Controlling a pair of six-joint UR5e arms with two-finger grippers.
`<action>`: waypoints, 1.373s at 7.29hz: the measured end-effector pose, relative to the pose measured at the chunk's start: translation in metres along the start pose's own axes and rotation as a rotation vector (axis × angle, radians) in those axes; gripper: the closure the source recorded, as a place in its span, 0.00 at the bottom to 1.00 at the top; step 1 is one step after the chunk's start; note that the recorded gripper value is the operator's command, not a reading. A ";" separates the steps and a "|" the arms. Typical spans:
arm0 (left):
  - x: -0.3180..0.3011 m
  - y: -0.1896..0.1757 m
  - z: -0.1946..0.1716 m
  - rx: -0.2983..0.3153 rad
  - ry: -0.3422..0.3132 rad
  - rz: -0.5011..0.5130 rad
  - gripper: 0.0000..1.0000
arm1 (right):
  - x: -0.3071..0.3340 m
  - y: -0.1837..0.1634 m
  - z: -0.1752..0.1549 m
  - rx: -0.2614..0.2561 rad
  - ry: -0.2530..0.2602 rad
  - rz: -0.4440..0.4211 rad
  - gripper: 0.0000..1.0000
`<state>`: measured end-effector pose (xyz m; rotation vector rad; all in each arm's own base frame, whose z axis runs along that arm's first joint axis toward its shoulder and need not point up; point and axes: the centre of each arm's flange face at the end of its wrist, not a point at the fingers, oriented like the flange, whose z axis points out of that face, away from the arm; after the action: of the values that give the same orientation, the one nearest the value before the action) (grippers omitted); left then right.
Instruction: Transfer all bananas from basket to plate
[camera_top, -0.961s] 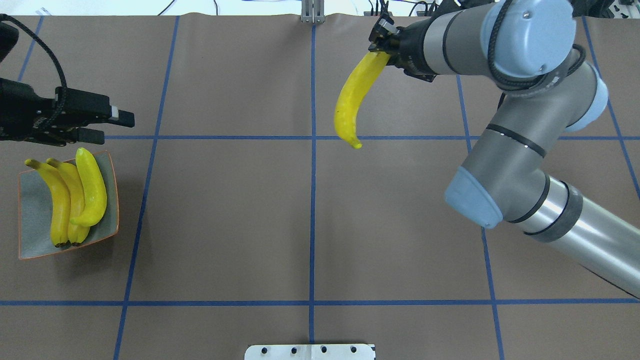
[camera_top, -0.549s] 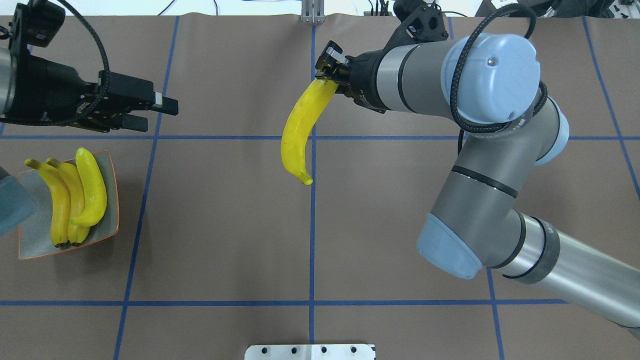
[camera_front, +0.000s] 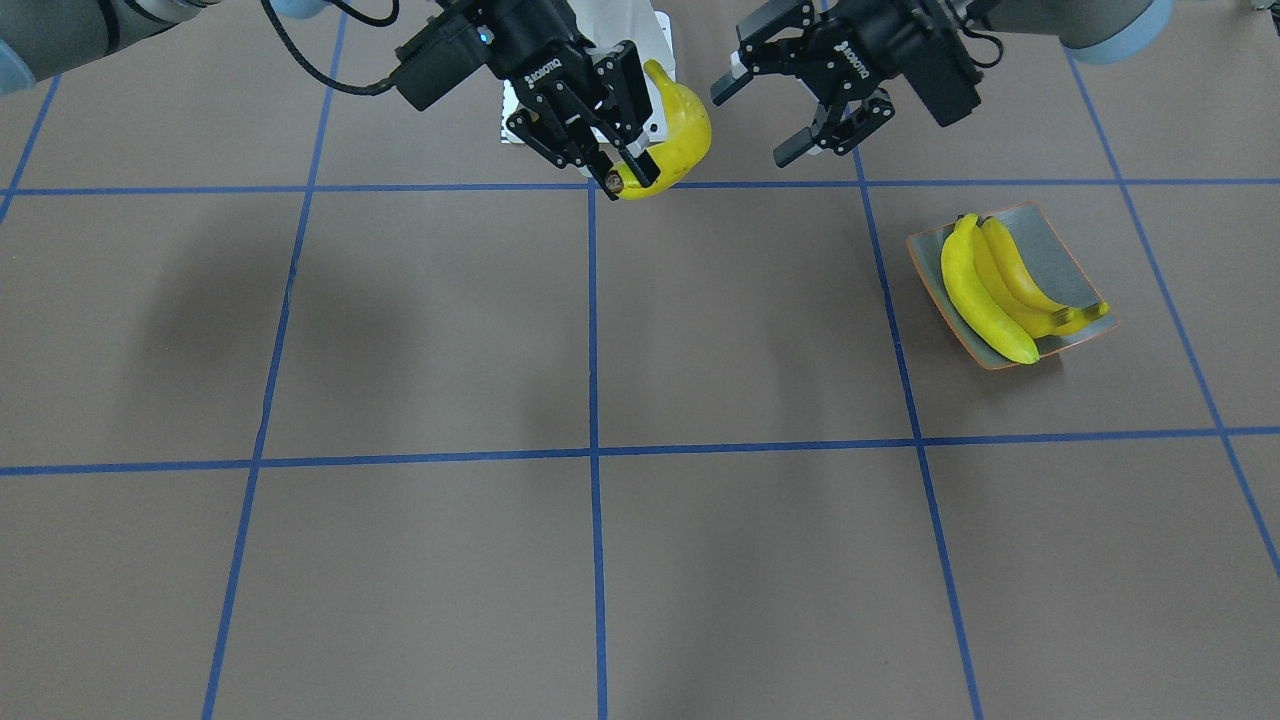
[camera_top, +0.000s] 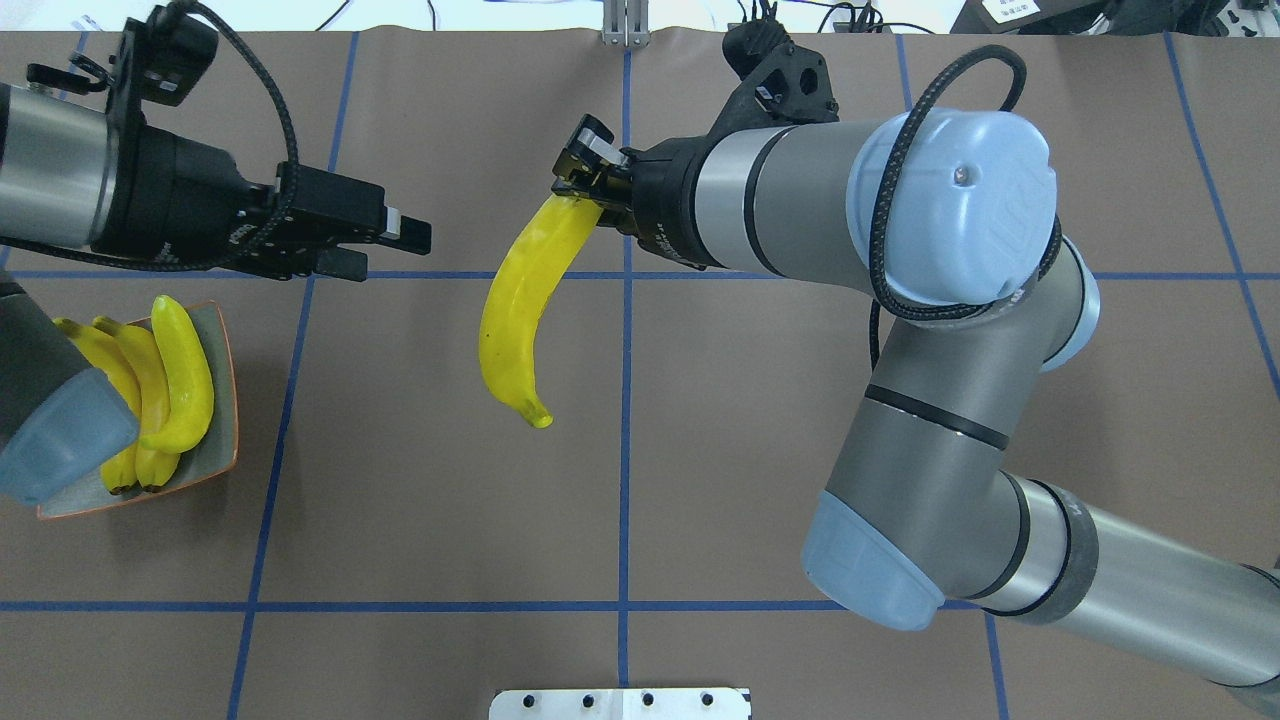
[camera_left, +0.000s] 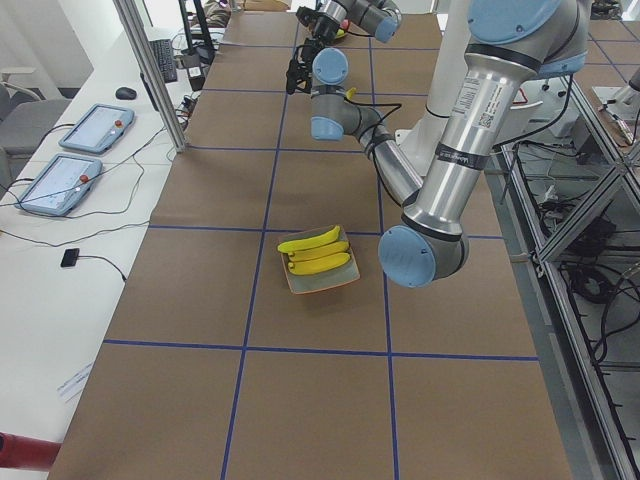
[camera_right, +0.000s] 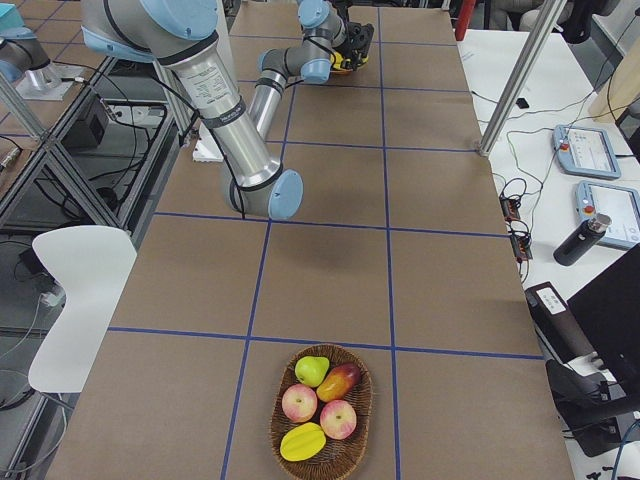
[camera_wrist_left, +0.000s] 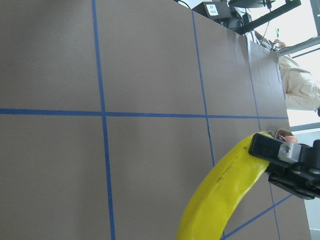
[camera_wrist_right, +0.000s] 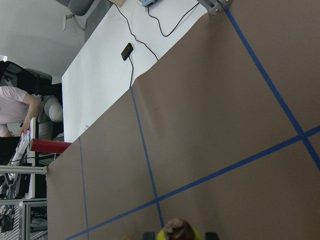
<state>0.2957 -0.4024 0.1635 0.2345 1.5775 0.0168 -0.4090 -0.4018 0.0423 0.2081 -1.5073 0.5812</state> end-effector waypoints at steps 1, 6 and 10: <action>0.007 0.009 0.012 -0.014 0.013 0.007 0.03 | -0.003 0.002 -0.002 -0.004 -0.008 0.002 1.00; 0.017 0.018 0.024 -0.032 0.027 0.016 1.00 | -0.008 0.005 -0.010 -0.014 -0.025 -0.003 0.51; 0.016 0.018 0.023 -0.031 0.025 0.008 1.00 | -0.013 0.005 -0.027 -0.014 -0.058 -0.064 0.00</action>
<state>0.3207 -0.3858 0.1501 0.2174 1.6003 0.0501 -0.3869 -0.3881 0.0264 0.2629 -1.5545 0.5170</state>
